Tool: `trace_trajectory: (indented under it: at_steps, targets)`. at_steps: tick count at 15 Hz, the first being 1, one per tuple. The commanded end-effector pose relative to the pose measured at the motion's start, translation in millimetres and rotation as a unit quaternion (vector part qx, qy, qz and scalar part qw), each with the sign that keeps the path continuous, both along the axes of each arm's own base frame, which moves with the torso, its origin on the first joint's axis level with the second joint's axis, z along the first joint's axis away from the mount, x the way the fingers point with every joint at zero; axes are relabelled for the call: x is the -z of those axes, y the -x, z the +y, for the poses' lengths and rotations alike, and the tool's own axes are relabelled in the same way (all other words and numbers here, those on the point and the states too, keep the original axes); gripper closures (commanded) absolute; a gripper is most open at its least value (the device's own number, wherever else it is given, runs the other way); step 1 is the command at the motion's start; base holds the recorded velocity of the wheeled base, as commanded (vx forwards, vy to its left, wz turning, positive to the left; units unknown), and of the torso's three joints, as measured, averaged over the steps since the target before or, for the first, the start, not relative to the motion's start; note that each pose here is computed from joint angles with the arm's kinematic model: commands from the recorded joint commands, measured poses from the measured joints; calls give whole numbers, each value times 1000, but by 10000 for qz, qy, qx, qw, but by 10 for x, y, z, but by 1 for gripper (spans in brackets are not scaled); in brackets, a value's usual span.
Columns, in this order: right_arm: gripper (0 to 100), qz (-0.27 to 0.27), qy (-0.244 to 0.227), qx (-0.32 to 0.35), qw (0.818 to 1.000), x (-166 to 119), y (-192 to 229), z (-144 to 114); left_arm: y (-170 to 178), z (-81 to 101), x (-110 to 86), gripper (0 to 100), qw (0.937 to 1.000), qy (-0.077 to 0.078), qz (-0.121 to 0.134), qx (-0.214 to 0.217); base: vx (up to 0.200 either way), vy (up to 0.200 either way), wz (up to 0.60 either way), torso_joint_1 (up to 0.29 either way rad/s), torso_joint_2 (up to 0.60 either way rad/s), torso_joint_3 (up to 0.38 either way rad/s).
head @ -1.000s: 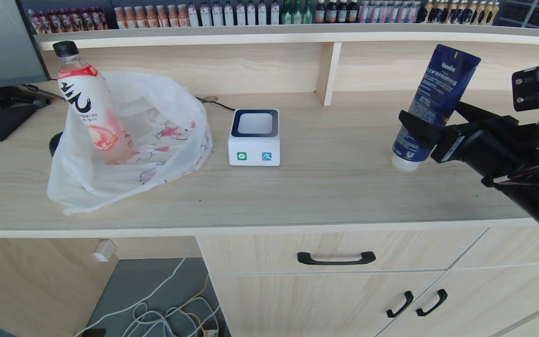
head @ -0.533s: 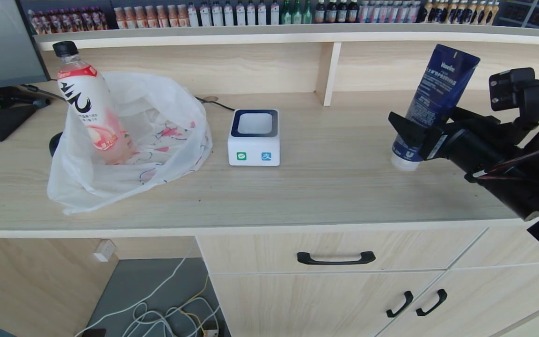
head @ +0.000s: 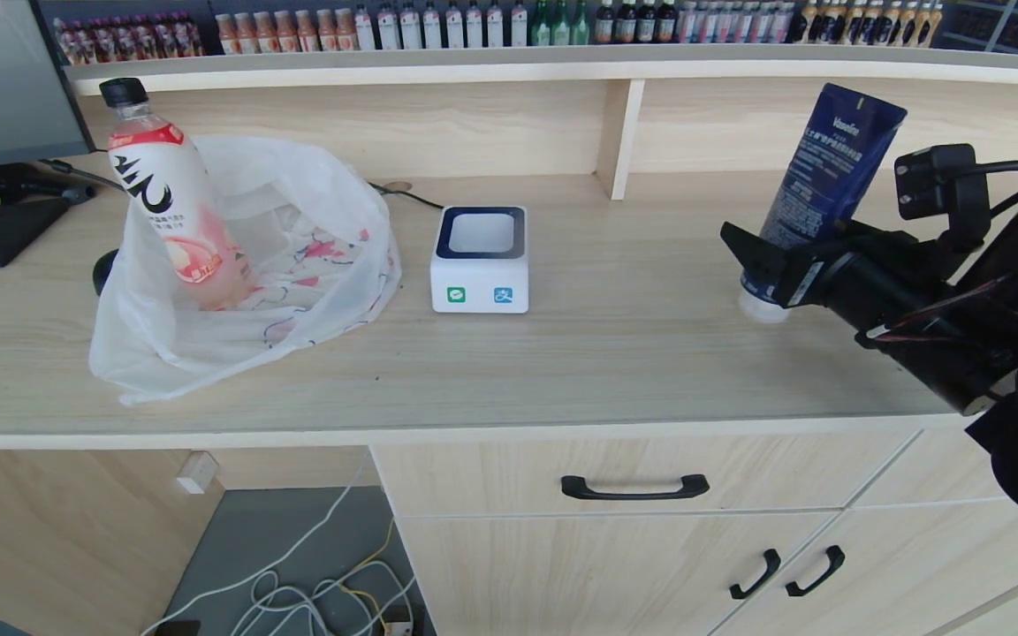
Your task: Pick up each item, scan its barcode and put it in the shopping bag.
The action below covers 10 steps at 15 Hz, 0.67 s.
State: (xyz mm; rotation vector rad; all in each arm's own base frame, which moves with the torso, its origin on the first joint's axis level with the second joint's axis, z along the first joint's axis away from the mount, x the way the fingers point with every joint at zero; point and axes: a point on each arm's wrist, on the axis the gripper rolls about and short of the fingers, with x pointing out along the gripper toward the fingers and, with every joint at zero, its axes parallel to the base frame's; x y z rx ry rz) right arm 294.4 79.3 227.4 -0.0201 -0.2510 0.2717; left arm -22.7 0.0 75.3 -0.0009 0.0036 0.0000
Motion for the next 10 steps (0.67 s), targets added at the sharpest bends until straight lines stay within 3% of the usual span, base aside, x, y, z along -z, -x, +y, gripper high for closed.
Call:
trace_trajectory:
  at_steps: [1,10]
  targets:
    - [100,15,-3,30,10000,10,-16,-18,0,0,0,0,10000,-4,-3,0,0,0,0,0,0,0]
    - [100,-11,-23,80,10000,-6,-5,-59,0,0,0,0,10000,-4,-3,8,0,0,0,0,0,0]
